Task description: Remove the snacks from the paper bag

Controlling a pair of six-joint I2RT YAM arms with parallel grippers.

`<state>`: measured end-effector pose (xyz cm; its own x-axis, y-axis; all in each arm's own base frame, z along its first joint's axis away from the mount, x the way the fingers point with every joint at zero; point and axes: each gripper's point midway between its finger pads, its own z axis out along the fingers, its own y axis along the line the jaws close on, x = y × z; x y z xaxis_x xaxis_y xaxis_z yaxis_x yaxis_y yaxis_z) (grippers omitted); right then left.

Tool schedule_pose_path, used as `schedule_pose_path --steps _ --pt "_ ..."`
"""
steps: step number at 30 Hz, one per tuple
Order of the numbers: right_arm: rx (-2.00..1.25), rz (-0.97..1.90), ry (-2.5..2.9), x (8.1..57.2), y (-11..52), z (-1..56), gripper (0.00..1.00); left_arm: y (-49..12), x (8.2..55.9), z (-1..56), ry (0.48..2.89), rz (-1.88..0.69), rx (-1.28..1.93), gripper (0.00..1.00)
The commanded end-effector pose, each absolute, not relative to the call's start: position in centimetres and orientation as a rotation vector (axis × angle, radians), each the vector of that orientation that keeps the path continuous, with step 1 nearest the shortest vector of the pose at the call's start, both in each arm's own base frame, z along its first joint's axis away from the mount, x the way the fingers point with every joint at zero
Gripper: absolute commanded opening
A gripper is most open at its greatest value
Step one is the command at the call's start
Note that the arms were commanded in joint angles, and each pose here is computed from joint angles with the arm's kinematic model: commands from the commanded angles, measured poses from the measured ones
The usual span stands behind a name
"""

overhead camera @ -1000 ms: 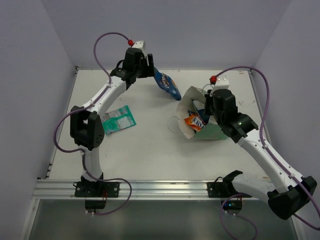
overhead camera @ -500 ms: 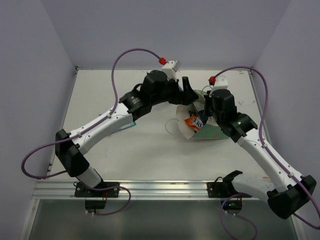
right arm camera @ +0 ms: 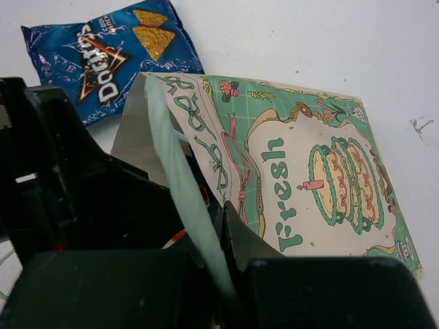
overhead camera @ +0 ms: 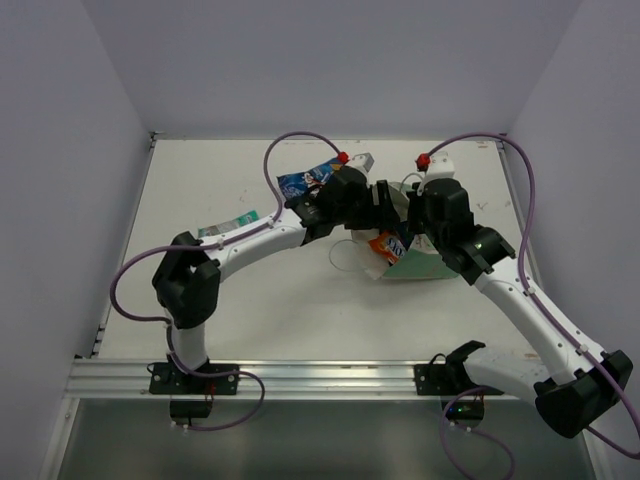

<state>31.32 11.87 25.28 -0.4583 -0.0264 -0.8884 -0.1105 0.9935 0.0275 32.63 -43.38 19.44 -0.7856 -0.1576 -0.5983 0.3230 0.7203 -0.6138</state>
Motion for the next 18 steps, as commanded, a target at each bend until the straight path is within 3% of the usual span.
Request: schedule_pose_path --steps 1,12,15,16,18 --pt "-0.072 0.148 1.997 31.4 12.1 27.5 0.0 -44.8 34.1 21.9 2.178 -1.047 0.04 0.78" --pt "-0.074 0.179 1.993 31.2 12.5 27.7 0.0 -47.8 36.7 17.9 2.225 -1.011 -0.026 0.63" --pt "-0.073 0.168 1.997 31.2 12.3 27.4 0.0 -47.5 37.0 18.3 2.208 -0.991 -0.029 0.4" --pt "-0.074 0.162 1.998 31.2 12.2 27.3 0.0 -47.4 37.1 18.6 2.194 -0.984 -0.014 0.25" --pt "-0.071 0.153 2.007 31.1 12.1 26.9 0.0 -46.8 36.8 19.9 2.175 -0.979 -0.001 0.09"
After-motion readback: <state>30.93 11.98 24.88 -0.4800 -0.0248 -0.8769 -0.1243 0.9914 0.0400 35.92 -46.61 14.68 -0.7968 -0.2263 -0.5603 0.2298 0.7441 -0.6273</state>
